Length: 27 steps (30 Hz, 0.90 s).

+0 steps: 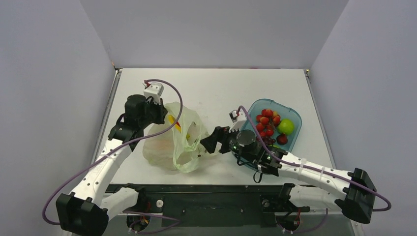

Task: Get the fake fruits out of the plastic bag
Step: Adjust the plastic bag at the center of the board.

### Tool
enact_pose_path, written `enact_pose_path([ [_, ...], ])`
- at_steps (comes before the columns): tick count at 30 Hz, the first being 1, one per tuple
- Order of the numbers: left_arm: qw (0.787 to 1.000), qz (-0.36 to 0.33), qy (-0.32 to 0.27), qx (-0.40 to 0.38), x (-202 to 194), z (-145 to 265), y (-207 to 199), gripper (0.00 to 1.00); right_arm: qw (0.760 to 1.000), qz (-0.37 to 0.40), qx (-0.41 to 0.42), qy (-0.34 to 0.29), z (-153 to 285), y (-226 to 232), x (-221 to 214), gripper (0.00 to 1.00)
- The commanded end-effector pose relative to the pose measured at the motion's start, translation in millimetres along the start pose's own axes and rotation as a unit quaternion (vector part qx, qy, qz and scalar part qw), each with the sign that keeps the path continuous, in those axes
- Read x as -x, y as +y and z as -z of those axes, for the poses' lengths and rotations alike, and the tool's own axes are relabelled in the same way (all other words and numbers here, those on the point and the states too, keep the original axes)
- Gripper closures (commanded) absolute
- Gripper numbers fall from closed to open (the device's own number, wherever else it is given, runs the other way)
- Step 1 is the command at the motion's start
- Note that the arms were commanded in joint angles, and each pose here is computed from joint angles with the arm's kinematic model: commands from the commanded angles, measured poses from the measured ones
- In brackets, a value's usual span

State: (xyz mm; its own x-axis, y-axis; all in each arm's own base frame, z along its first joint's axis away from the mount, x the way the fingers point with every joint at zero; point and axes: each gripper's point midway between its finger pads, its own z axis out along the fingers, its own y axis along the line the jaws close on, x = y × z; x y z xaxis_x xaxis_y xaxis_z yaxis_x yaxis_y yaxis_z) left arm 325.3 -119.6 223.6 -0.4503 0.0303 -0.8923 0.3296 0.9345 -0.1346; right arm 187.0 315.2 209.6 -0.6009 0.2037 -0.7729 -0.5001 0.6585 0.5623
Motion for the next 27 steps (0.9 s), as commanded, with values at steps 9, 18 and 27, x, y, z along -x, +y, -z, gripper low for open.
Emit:
enact_pose_path([
  [9,0.997,-0.059,-0.042,-0.027,16.7,8.6,-25.5,1.00,0.949,-0.226,0.208,0.070,-50.1,90.5,18.7,0.37],
  [18,0.984,-0.155,-0.036,-0.078,-1.7,10.9,-42.2,1.00,0.866,-0.414,0.280,-0.011,-35.3,57.9,119.4,1.00],
  [27,0.954,-0.234,-0.091,-0.162,-12.1,30.7,-66.2,1.00,0.826,-0.523,0.200,-0.062,-108.9,-59.0,151.4,0.89],
])
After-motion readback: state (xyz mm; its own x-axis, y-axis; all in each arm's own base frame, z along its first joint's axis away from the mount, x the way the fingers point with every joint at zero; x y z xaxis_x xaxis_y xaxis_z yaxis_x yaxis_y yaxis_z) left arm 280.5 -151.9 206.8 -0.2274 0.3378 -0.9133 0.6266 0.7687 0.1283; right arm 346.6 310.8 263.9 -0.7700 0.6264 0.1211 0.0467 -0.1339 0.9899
